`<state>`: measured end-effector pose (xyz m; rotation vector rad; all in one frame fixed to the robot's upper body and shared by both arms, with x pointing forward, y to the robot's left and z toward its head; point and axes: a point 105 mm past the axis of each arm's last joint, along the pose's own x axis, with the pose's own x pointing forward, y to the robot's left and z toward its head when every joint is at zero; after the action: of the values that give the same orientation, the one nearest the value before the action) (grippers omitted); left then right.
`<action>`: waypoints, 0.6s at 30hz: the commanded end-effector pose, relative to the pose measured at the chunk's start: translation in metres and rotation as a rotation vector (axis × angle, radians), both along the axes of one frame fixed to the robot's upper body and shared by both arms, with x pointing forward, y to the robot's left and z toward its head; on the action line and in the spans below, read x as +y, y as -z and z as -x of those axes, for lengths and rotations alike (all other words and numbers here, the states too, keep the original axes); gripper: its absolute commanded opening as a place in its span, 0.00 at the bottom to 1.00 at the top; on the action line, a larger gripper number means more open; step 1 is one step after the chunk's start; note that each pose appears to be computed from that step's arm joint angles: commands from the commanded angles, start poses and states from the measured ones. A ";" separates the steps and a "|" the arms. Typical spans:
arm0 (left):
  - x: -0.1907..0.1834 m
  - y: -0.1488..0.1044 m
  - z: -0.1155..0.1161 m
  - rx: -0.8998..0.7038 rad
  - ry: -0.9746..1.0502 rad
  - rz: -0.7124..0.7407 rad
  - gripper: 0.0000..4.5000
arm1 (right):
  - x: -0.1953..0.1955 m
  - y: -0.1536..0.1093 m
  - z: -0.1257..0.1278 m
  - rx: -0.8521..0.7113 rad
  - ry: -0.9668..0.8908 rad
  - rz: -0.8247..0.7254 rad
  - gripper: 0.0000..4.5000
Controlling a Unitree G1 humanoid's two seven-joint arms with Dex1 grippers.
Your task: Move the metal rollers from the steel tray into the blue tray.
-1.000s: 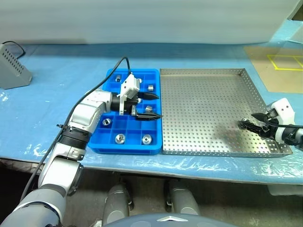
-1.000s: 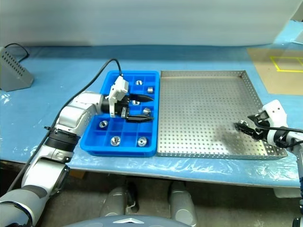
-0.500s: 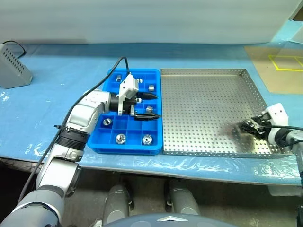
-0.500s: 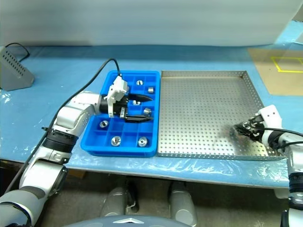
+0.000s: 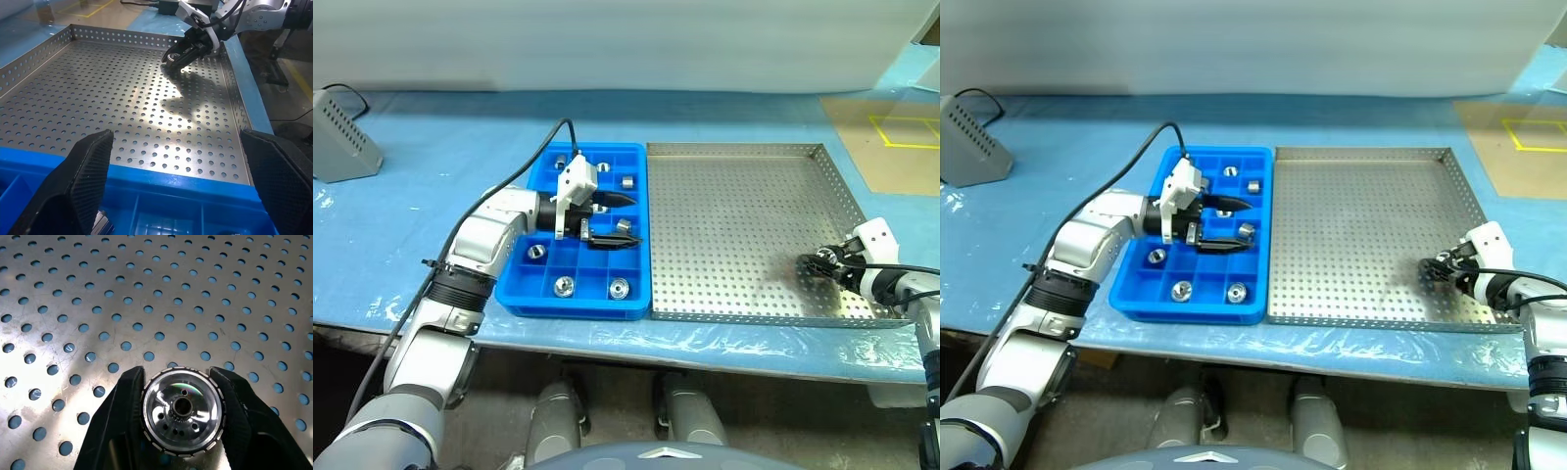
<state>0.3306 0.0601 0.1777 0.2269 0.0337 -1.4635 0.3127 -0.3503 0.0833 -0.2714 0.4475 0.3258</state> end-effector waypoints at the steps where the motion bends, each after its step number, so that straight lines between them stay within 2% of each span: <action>1: 0.006 -0.009 -0.001 -0.039 -0.016 0.013 0.97 | 0.006 -0.003 -0.003 -0.014 -0.017 0.021 0.37; 6: 0.022 -0.012 -0.005 -0.057 -0.063 -0.004 0.97 | 0.062 -0.036 -0.015 -0.081 -0.223 -0.036 0.37; 10: 0.045 -0.016 -0.008 -0.092 -0.125 -0.050 0.97 | 0.139 -0.075 -0.020 -0.135 -0.503 -0.115 0.37; 15: 0.079 -0.026 -0.020 -0.147 -0.260 -0.099 0.97 | 0.215 -0.093 -0.026 -0.170 -0.754 -0.145 0.37; 18: 0.092 -0.029 -0.011 -0.150 -0.285 -0.116 0.97 | 0.257 -0.093 -0.022 -0.158 -0.908 -0.169 0.37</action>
<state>0.3469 0.1488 0.1932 0.3924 0.0730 -1.1672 0.3391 -0.1055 0.1688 -0.2946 0.1482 1.1541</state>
